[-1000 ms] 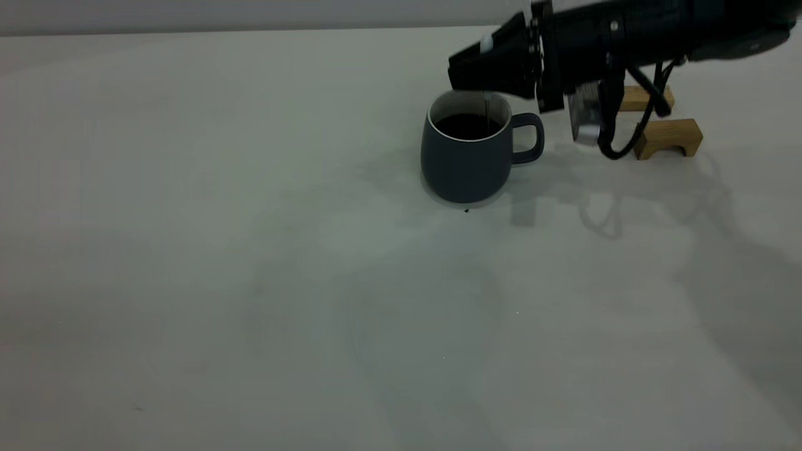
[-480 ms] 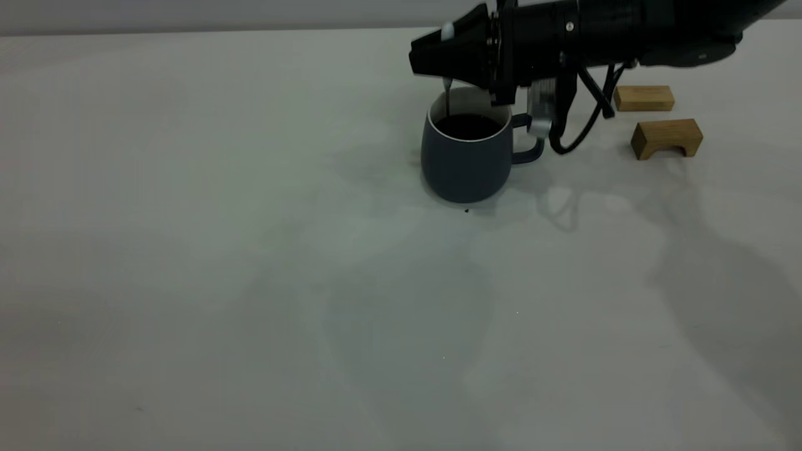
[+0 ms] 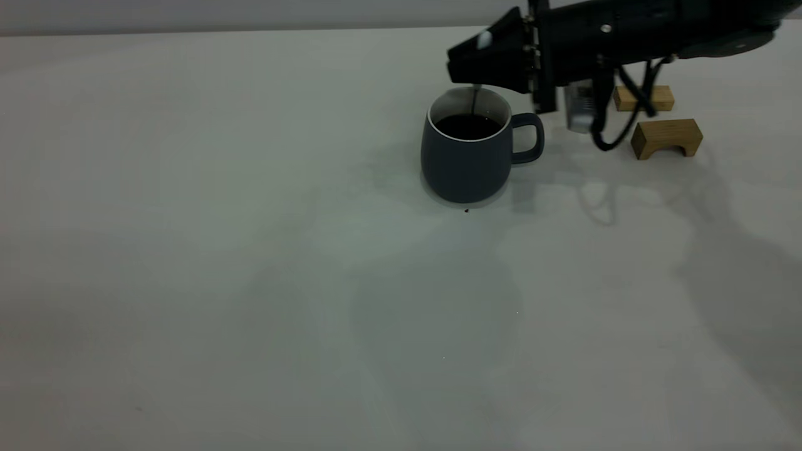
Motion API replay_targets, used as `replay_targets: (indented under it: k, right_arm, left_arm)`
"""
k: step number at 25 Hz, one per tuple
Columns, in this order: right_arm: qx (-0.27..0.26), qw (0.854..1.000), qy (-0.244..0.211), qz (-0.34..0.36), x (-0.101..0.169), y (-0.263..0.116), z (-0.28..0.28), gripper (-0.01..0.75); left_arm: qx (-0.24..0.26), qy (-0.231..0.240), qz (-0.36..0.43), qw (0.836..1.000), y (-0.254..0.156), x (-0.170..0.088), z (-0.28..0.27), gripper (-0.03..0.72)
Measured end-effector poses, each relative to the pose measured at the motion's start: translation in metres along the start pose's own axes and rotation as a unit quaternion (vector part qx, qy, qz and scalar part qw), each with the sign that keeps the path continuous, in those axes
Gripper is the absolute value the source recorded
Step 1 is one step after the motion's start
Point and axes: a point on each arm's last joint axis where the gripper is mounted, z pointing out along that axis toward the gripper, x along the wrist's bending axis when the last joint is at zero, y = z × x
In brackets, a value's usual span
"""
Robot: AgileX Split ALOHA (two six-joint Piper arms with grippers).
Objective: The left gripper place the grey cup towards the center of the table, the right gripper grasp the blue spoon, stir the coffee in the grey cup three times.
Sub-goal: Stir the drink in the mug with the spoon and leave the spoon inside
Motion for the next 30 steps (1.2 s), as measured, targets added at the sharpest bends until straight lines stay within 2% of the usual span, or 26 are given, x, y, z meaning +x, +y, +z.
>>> replay_targets:
  k: [10, 14, 19, 23, 26, 30]
  right_arm:
    - [-0.002, 0.998, -0.051, -0.031, -0.009, -0.005, 0.007, 0.111]
    - [0.008, 0.999, -0.039, -0.021, -0.01, -0.011, 0.02, 0.111]
    - [0.031, 1.0, 0.005, 0.002, -0.003, -0.017, 0.023, 0.11]
    - [0.004, 1.0, 0.025, 0.004, 0.002, -0.01, 0.018, 0.109]
    - [-0.002, 1.0, 0.021, -0.012, 0.004, -0.004, 0.006, 0.109]
    - [-0.007, 0.999, -0.006, -0.033, 0.004, 0.005, -0.013, 0.109]
  left_arm:
    - [0.0, 0.0, 0.0, 1.0, 0.0, 0.0, 0.0, 0.585]
    - [0.0, 0.0, 0.0, 1.0, 0.0, 0.0, 0.0, 0.585]
    - [0.0, 0.0, 0.0, 1.0, 0.0, 0.0, 0.0, 0.585]
    - [0.0, 0.0, 0.0, 1.0, 0.0, 0.0, 0.0, 0.585]
    - [0.0, 0.0, 0.0, 1.0, 0.0, 0.0, 0.0, 0.585]
    - [0.0, 0.0, 0.0, 1.0, 0.0, 0.0, 0.0, 0.585]
